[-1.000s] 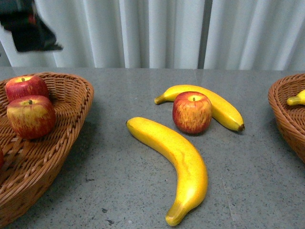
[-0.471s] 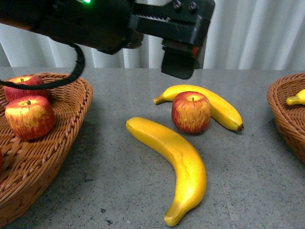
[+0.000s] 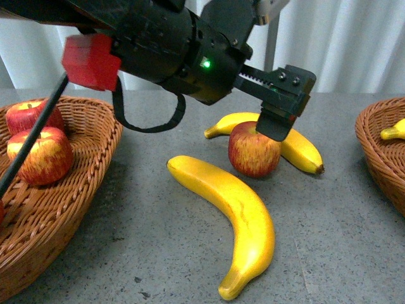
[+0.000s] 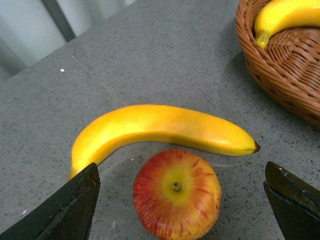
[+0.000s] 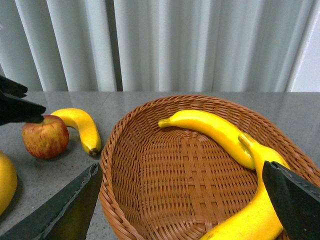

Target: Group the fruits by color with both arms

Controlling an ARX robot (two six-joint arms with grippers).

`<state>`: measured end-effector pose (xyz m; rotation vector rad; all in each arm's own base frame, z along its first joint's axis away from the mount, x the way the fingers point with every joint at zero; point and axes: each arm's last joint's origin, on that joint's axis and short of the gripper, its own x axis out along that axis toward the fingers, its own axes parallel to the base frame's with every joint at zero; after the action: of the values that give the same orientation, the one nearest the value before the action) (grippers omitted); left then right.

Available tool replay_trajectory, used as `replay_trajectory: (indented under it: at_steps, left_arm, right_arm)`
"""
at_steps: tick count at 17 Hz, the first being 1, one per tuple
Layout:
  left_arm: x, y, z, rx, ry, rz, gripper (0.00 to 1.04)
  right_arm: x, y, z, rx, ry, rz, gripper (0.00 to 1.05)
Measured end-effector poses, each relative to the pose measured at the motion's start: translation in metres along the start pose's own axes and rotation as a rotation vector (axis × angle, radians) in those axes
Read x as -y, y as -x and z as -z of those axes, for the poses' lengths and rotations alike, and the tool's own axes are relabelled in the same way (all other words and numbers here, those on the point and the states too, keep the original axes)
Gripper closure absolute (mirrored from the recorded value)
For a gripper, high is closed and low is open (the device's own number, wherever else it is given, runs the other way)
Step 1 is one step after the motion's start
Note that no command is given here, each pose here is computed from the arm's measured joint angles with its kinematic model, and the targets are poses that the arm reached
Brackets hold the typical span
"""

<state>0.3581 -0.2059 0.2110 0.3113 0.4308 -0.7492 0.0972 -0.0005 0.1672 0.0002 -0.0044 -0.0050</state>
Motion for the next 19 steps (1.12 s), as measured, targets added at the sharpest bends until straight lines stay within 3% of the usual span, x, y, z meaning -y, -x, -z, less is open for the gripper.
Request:
replay_trajectory:
  at_steps: [13, 16, 19]
  left_arm:
    - [-0.004, -0.047, 0.038, -0.119, 0.024, 0.038, 0.07]
    - [-0.004, -0.048, 0.039, -0.112, 0.023, 0.037, 0.33]
    - [-0.004, -0.048, 0.037, -0.098, 0.027, 0.025, 0.38]
  right_arm:
    - [0.0, 0.0, 0.0, 0.0, 0.0, 0.0, 0.06]
    - [0.0, 0.0, 0.0, 0.0, 0.0, 0.0, 0.06]
    - [0.0, 0.0, 0.0, 0.0, 0.0, 0.0, 0.06]
